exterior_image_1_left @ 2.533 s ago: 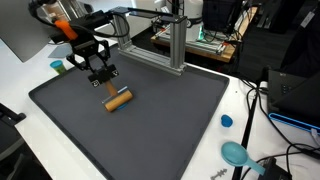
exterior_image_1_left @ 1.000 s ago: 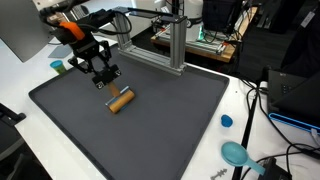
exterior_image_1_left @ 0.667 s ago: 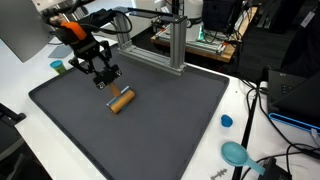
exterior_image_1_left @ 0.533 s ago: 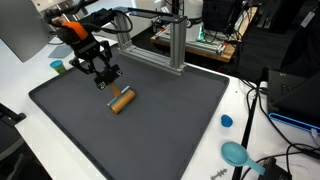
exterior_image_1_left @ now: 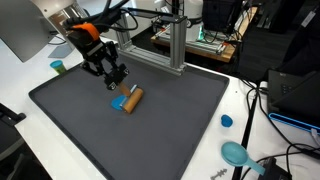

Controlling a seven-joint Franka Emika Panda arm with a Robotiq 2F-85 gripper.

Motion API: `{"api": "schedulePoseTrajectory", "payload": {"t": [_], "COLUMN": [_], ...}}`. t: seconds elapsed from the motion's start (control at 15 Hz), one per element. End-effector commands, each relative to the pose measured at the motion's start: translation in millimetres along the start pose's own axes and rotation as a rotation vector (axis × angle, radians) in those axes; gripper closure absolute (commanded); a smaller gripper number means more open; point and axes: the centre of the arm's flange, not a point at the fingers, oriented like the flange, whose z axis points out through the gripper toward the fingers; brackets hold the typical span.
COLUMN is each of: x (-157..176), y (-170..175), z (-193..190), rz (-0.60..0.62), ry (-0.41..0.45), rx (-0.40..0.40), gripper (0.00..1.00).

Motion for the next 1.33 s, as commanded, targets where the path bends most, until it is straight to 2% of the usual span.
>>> {"api": "schedulePoseTrajectory", "payload": {"t": [0.0, 0.13, 0.33, 0.47, 0.6, 0.73, 0.87, 1.13, 1.2, 1.27], "x": [-24.8, -34.2, -57.3, -78.6, -91.6, -103.9, -122.6, -168.4, -153.5, -163.4], "y": [31.4, 32.3, 49.8, 73.0, 93.0, 110.7, 119.7, 104.7, 102.5, 100.6], "z": [-68.8, -100.4, -171.2, -211.7, -226.8, -224.0, -205.9, -142.5, -161.3, -147.4], "rz": [0.021, 0.057, 0.157, 0.237, 0.335, 0.443, 0.539, 0.693, 0.636, 0.656], "ry": [0.075, 0.098, 0.146, 0.211, 0.274, 0.294, 0.265, 0.102, 0.185, 0.159], "rx": [0.148, 0.242, 0.372, 0.382, 0.372, 0.334, 0.25, 0.202, 0.194, 0.179], "gripper": [0.78, 0.78, 0.78, 0.78, 0.78, 0.78, 0.78, 0.78, 0.53, 0.53]}}
